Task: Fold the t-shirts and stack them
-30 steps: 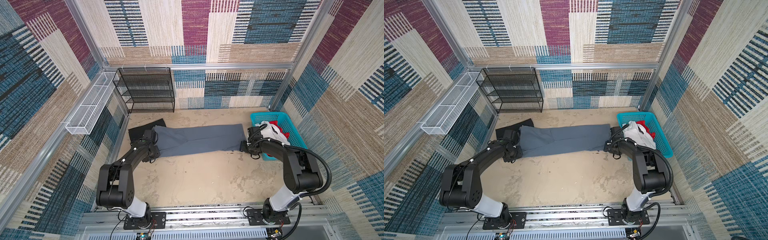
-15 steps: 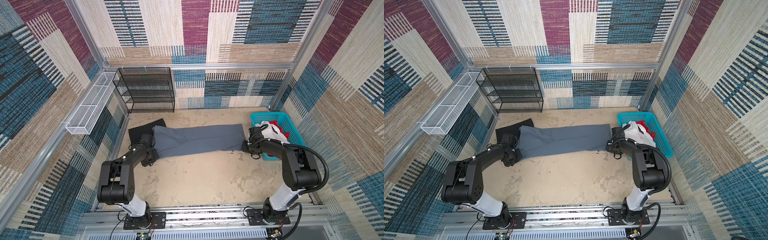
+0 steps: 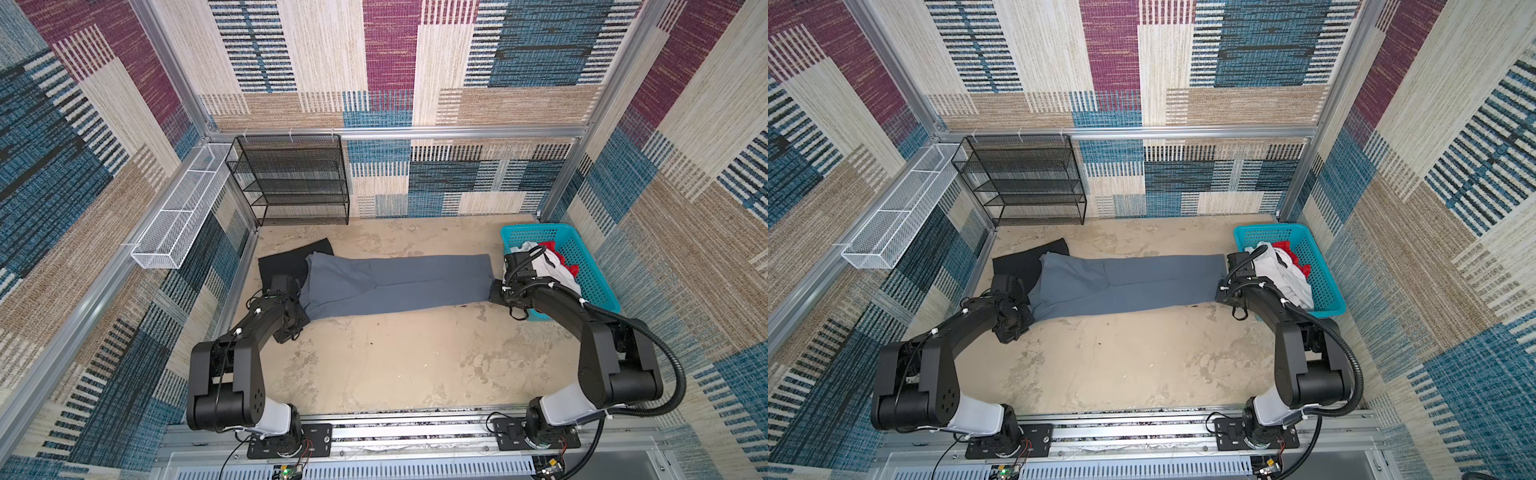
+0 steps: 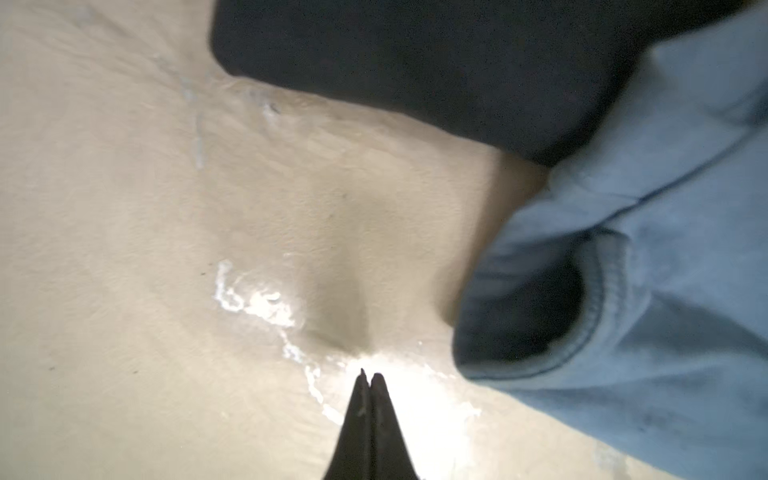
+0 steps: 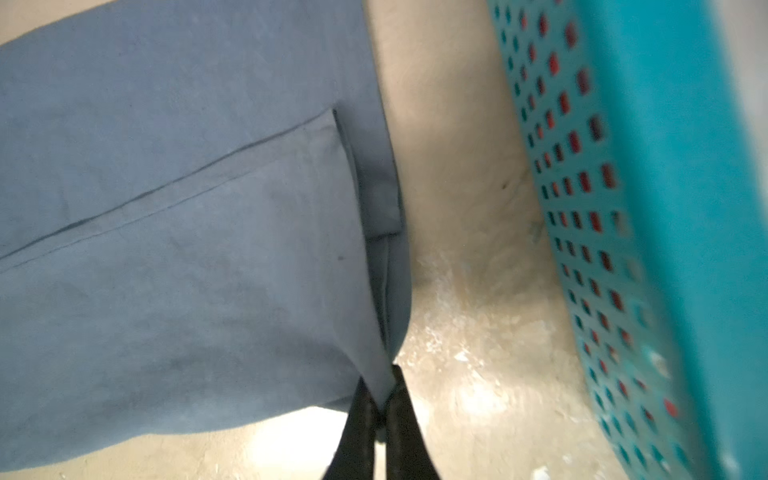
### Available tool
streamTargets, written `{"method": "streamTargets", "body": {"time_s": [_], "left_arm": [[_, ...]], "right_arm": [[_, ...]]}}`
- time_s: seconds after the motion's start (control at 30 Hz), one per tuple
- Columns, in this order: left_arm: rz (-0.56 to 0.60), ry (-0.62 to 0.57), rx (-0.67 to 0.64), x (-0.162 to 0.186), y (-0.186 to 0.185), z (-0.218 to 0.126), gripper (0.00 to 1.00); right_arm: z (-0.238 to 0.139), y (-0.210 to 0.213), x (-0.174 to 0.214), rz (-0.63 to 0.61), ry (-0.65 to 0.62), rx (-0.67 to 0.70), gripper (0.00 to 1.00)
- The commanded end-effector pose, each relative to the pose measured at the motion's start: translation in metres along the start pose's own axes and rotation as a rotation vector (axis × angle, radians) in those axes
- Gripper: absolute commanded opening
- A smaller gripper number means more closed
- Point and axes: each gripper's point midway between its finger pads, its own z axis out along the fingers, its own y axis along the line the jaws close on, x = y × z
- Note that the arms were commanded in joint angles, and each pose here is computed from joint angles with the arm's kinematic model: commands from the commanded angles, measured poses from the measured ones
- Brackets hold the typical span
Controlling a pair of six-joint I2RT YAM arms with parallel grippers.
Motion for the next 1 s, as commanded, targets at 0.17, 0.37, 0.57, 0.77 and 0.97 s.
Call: {"method": "streamTargets", "body": {"time_s": [0.17, 0.37, 0.57, 0.77, 0.97], "left_arm": [[-0.034, 0.002, 0.001, 0.012, 0.011, -0.01, 0.0], [0.021, -0.08, 0.273, -0.012, -0.04, -0.04, 0.19], [0.103, -0.077, 0.292, -0.037, -0.067, -0.05, 0.27], [0.072, -0.191, 0.233, -0.09, -0.079, -0.044, 0.29], [0.065, -0.214, 0.147, -0.147, -0.099, -0.021, 0.31]], "right_arm": [[-0.028, -0.021, 0.023, 0.058, -0.006, 0.064, 0.0], [-0.034, -0.015, 0.024, 0.063, 0.006, 0.025, 0.25], [-0.065, -0.004, -0.005, 0.053, -0.073, -0.015, 0.51], [-0.063, 0.028, -0.021, 0.013, -0.082, -0.15, 0.59], [-0.029, 0.119, -0.032, -0.077, -0.042, -0.362, 0.65]]}}
